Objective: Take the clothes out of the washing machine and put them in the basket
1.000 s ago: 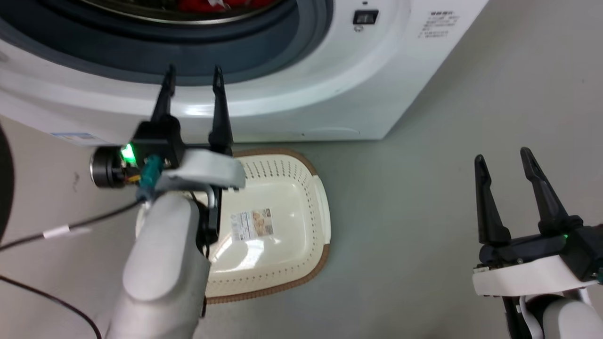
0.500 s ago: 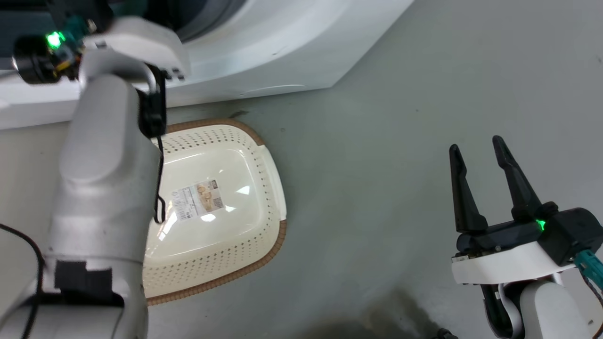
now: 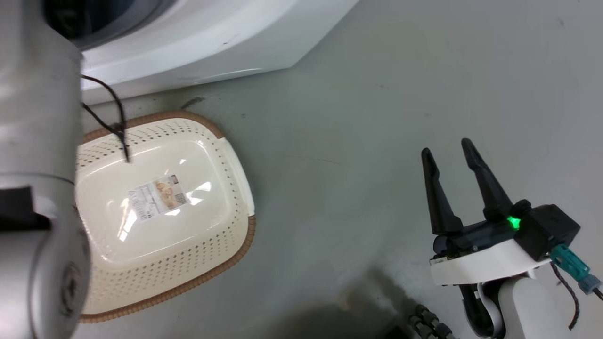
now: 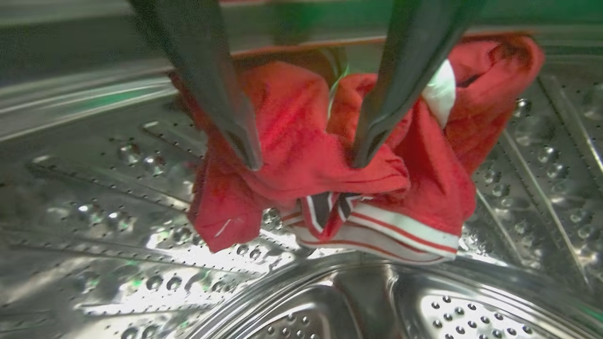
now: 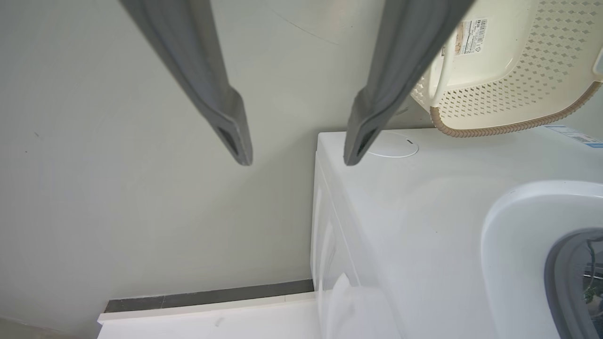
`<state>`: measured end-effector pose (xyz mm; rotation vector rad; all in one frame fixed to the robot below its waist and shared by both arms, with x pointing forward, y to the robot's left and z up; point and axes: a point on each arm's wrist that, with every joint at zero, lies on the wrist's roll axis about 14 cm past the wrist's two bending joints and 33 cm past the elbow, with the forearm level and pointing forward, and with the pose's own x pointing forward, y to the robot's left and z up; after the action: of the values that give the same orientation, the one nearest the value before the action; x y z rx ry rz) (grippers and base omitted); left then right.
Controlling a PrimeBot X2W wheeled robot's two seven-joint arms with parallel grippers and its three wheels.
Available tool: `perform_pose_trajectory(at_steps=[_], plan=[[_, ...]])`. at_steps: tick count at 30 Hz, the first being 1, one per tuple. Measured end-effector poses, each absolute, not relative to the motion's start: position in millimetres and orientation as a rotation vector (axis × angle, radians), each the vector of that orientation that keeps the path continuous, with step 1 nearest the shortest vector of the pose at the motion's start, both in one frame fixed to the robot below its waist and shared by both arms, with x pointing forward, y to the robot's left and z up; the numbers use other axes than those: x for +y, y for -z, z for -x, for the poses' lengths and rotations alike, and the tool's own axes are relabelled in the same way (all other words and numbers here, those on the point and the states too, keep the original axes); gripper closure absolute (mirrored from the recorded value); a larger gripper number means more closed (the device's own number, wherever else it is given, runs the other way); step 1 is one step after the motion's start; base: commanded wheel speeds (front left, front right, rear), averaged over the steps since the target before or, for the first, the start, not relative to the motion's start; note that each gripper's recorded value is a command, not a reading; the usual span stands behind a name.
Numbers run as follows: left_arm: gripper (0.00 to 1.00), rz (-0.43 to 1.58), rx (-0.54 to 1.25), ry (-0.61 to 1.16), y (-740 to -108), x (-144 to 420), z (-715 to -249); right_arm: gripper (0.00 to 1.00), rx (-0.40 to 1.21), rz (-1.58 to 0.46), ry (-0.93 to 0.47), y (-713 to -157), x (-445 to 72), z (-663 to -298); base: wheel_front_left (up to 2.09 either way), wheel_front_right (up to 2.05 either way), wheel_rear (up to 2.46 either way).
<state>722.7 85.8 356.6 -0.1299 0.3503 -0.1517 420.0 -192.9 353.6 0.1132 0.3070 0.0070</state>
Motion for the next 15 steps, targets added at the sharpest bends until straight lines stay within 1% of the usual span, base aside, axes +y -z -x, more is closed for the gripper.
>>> perform_pose_trajectory(at_steps=[9, 15], plan=[[0.0, 0.151, 0.602, 0.137, -337.3, 84.8, -741.8, 0.0, 0.342, -0.132, 0.029, -347.2, -200.9, -409.4, 0.0, 0.0, 0.0], [0.0, 0.148, 0.787, 0.113, -321.0, 86.6, -736.7, 0.0, 0.344, -0.151, 0.054, -349.9, -205.7, -403.9, 0.0, 0.0, 0.0]])
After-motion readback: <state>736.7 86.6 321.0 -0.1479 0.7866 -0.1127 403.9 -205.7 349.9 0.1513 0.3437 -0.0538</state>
